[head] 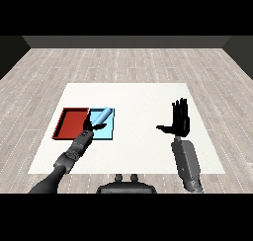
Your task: Pick the blue can and put it in the blue box
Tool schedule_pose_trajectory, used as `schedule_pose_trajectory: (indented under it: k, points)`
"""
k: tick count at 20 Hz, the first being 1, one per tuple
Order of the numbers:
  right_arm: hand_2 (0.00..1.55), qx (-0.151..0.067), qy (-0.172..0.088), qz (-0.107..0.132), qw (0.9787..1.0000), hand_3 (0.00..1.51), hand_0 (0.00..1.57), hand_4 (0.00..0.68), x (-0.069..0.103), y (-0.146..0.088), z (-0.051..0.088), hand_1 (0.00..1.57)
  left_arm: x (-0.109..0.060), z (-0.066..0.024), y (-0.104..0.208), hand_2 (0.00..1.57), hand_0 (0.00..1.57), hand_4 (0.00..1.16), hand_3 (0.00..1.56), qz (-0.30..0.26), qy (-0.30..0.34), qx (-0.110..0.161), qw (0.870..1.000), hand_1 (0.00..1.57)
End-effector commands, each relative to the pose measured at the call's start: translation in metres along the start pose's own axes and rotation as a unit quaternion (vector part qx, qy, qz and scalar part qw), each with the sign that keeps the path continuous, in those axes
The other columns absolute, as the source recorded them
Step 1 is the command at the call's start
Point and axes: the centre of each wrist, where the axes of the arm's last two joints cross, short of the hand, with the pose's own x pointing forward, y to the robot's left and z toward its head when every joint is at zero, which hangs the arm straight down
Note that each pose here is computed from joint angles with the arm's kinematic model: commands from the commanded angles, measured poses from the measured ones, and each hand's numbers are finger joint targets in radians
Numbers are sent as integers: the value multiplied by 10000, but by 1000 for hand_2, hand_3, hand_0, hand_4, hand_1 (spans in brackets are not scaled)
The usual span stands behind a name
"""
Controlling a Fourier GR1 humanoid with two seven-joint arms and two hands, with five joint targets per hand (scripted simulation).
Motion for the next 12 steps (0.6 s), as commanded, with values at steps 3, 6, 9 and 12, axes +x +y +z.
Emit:
schedule_pose_trajectory:
  k: [3,6,9,12]
  points:
    - [0,64,-64,-95,9999,0,0,0,-17,86,-175,0,382,-63,21,0,0,0,0,974,-1402,414,9844,0]
    - [0,197,-21,12,9998,0,0,0,26,90,-56,0,425,54,-77,0,0,0,0,1826,-2193,-192,9582,0]
    - [0,279,136,126,9994,0,0,0,-87,49,70,0,735,83,-76,0,0,0,0,2502,-3021,-797,9164,0]
    - [0,331,342,204,9987,0,0,0,-80,4,128,0,404,153,64,0,0,0,0,2815,-3469,-973,8894,0]
